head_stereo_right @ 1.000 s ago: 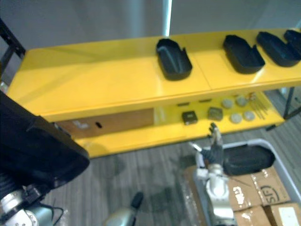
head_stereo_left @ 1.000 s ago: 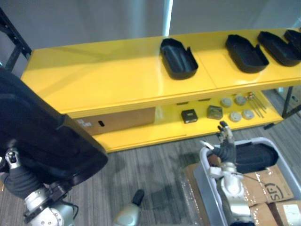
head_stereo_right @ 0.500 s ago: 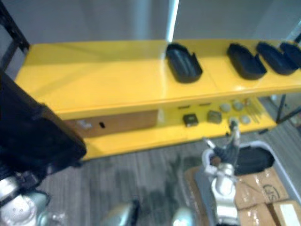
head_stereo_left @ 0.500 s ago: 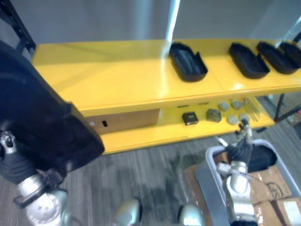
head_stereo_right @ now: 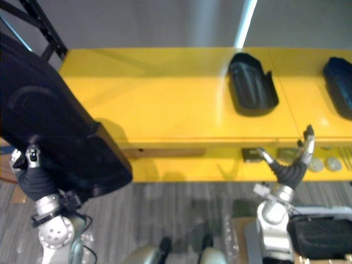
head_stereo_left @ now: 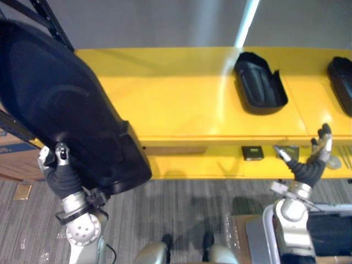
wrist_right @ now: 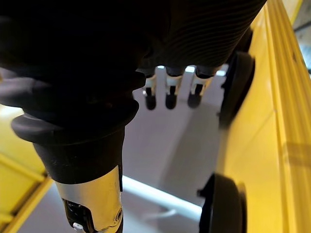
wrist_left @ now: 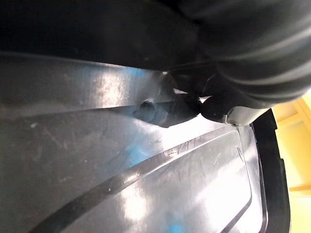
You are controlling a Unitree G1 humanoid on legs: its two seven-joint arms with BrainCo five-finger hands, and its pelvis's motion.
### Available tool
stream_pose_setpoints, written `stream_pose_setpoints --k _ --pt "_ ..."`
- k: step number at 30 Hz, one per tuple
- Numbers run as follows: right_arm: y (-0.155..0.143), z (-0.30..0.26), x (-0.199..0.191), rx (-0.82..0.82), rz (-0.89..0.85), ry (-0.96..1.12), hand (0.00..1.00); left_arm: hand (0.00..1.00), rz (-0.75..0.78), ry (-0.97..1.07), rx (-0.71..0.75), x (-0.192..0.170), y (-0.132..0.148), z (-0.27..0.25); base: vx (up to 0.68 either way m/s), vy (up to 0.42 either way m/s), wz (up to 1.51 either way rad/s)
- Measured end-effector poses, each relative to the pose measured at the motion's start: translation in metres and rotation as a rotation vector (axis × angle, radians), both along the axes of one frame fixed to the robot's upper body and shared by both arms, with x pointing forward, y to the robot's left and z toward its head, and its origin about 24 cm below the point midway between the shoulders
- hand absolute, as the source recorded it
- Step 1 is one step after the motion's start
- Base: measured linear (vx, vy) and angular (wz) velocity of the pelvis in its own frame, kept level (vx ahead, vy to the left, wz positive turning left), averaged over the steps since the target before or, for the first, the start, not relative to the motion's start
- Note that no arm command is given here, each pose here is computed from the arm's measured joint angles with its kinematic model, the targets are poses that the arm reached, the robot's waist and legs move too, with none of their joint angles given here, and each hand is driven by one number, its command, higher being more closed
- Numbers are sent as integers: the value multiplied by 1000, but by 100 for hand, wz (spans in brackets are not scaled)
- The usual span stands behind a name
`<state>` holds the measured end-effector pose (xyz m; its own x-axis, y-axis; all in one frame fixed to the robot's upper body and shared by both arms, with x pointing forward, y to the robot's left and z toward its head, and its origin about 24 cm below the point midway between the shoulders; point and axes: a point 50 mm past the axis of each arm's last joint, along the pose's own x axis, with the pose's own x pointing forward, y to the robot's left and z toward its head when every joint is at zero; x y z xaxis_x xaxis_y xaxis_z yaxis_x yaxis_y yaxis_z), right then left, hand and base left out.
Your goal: Walk over and take plastic housings, then place them on the shelf
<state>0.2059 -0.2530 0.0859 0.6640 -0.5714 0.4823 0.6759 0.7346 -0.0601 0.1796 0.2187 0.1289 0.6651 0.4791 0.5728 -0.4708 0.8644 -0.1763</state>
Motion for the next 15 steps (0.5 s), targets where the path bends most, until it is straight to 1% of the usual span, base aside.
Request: stream_pose_setpoints --k 5,9,12,15 --pt "6 -19 -18 78 -53 51 0 100 -13 10 13 -1 0 -1 105 35 -9" --pt "3 -24 -30 97 -105 46 0 100 -33 36 31 -3 -1 -4 91 45 -8" --pt "1 -28 -32 133 -161 33 0 100 -35 47 42 -5 1 -6 32 67 -5" --pt "5 -30 -32 161 -175 23 0 100 -36 60 33 -7 2 -8 19 62 -10"
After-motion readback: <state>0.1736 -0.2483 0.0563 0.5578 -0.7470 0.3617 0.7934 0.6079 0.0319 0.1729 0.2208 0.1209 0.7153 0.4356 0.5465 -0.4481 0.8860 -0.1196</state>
